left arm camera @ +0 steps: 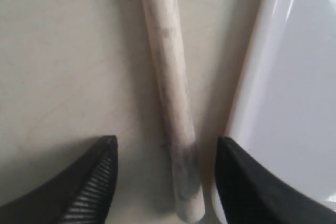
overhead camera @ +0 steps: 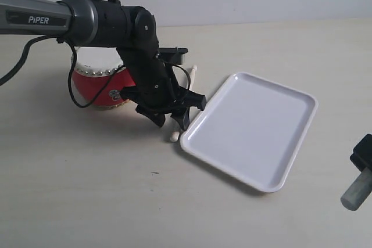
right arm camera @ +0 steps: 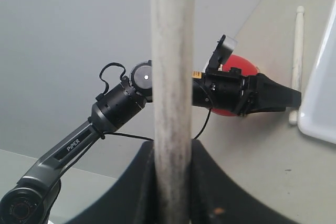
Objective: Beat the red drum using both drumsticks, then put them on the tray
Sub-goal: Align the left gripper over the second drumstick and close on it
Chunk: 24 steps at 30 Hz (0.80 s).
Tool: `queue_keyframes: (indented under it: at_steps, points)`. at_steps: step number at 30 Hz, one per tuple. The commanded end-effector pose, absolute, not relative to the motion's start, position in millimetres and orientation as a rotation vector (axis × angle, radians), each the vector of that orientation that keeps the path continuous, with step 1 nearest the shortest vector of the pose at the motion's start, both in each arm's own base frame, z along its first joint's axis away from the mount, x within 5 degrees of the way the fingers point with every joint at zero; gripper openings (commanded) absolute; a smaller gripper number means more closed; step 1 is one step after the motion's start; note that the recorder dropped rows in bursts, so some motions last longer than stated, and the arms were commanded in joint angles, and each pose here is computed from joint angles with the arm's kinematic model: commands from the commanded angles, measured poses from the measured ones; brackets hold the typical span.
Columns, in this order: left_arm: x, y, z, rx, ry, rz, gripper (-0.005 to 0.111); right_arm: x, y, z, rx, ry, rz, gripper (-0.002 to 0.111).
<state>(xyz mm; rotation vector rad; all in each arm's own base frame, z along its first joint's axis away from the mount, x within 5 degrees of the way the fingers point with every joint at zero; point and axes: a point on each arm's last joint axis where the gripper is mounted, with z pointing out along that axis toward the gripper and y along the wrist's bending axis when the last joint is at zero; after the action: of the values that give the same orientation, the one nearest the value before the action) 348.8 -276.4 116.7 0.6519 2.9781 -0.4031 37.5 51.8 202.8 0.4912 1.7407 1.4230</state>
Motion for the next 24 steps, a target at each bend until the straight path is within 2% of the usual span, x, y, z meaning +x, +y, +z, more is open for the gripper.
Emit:
queue_keyframes:
  at_steps: [1,7,24]
  points:
    - [345,-275,100,0.667,3.045,-0.368,0.055,37,52,203,0.476,1.74,1.414,0.0]
    - [343,-273,89,0.675,3.096,-0.348,0.055,37,52,203,0.476,1.74,1.414,0.0]
    - [352,-265,92,0.583,3.069,-0.274,0.055,38,50,203,0.492,1.725,1.401,0.0]
